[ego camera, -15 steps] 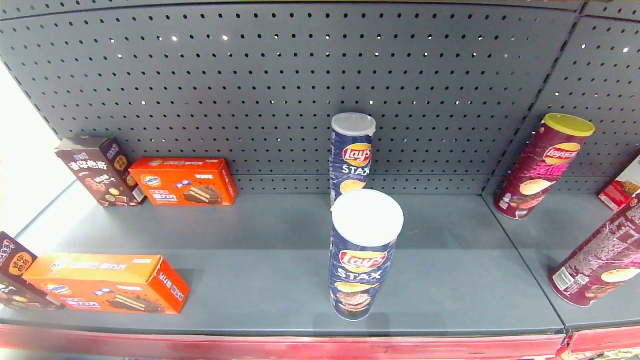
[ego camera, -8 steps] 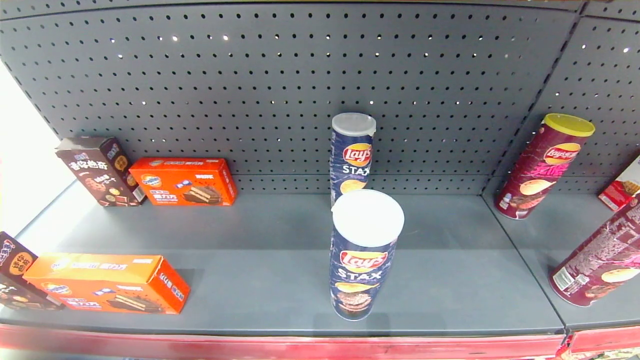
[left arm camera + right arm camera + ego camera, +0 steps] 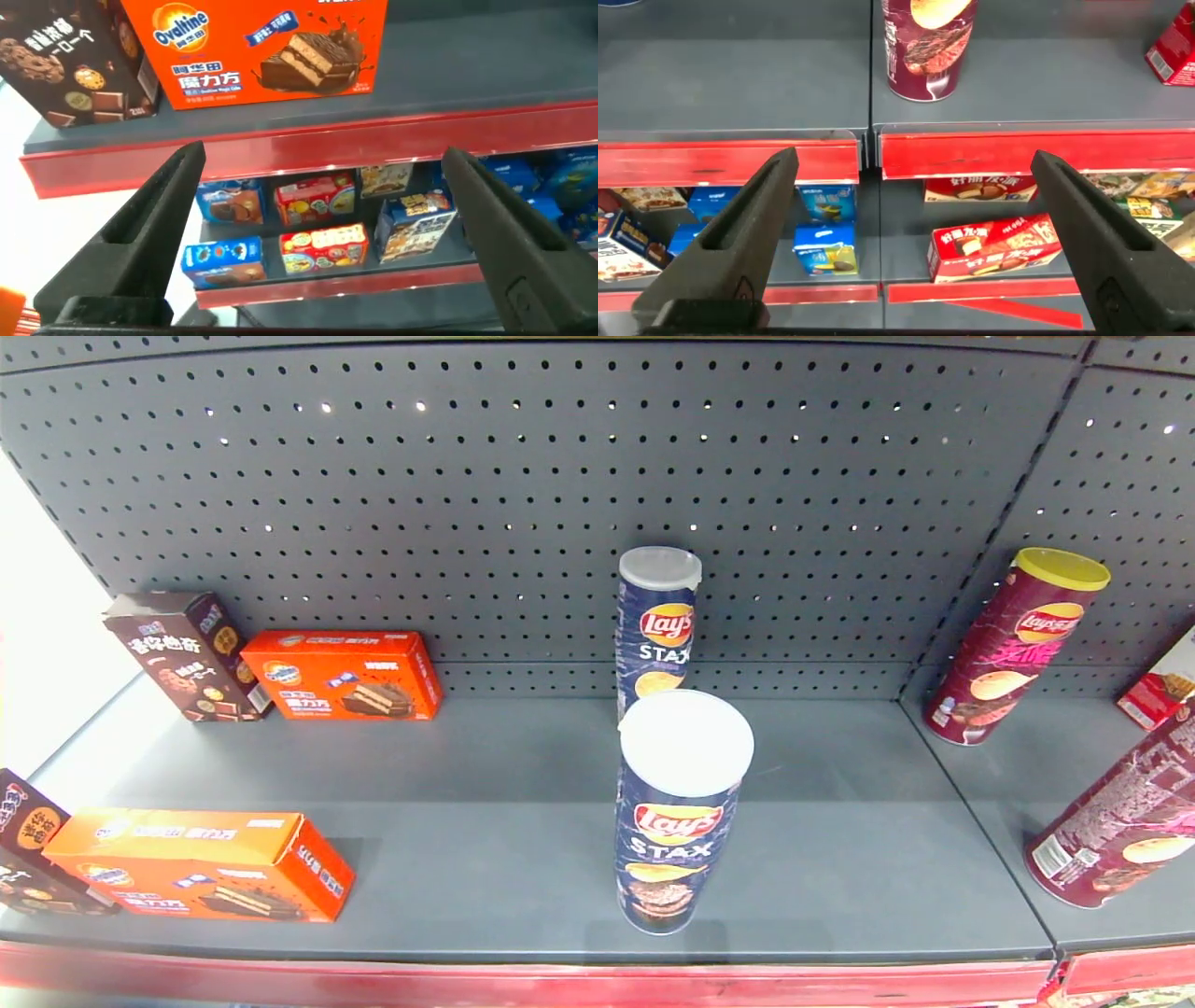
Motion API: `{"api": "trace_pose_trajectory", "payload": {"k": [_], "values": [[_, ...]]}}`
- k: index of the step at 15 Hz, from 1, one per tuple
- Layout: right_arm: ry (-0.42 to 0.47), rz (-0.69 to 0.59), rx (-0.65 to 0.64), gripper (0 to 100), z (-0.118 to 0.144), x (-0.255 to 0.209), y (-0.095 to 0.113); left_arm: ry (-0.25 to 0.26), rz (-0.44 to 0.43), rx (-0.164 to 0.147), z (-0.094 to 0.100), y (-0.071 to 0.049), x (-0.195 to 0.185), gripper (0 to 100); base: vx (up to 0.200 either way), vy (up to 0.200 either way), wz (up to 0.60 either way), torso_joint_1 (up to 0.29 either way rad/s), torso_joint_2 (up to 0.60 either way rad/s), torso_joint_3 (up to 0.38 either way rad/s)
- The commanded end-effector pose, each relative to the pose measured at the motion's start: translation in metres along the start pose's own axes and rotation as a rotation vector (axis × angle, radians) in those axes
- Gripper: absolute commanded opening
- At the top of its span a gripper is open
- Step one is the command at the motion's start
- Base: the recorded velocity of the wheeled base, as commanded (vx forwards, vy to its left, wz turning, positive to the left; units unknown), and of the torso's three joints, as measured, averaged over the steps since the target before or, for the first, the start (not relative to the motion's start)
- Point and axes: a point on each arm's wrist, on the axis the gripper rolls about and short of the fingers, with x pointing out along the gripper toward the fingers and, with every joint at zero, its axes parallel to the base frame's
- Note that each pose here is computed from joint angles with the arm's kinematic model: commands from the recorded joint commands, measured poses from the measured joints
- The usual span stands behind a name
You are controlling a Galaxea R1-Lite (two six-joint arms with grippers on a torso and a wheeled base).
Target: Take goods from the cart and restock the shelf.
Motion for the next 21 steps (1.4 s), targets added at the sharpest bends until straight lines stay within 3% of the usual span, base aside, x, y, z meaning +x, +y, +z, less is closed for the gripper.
{"api": "trace_pose_trajectory", "payload": {"k": [1, 21], "values": [[0.002, 0.000, 0.000, 100, 0.0000, 0.0001, 0.0000, 0.002, -0.005, -0.008, 0.0000, -0.0001, 0.0001, 100, 0.000, 0.000, 0.00, 0.000, 0.00, 0.000], [0.002, 0.005, -0.002, 100, 0.0000, 0.0001, 0.0001, 0.002, 0.005, -0.014, 0.0000, 0.0001, 0.0001, 100, -0.010, 0.000, 0.00, 0.000, 0.00, 0.000]]}}
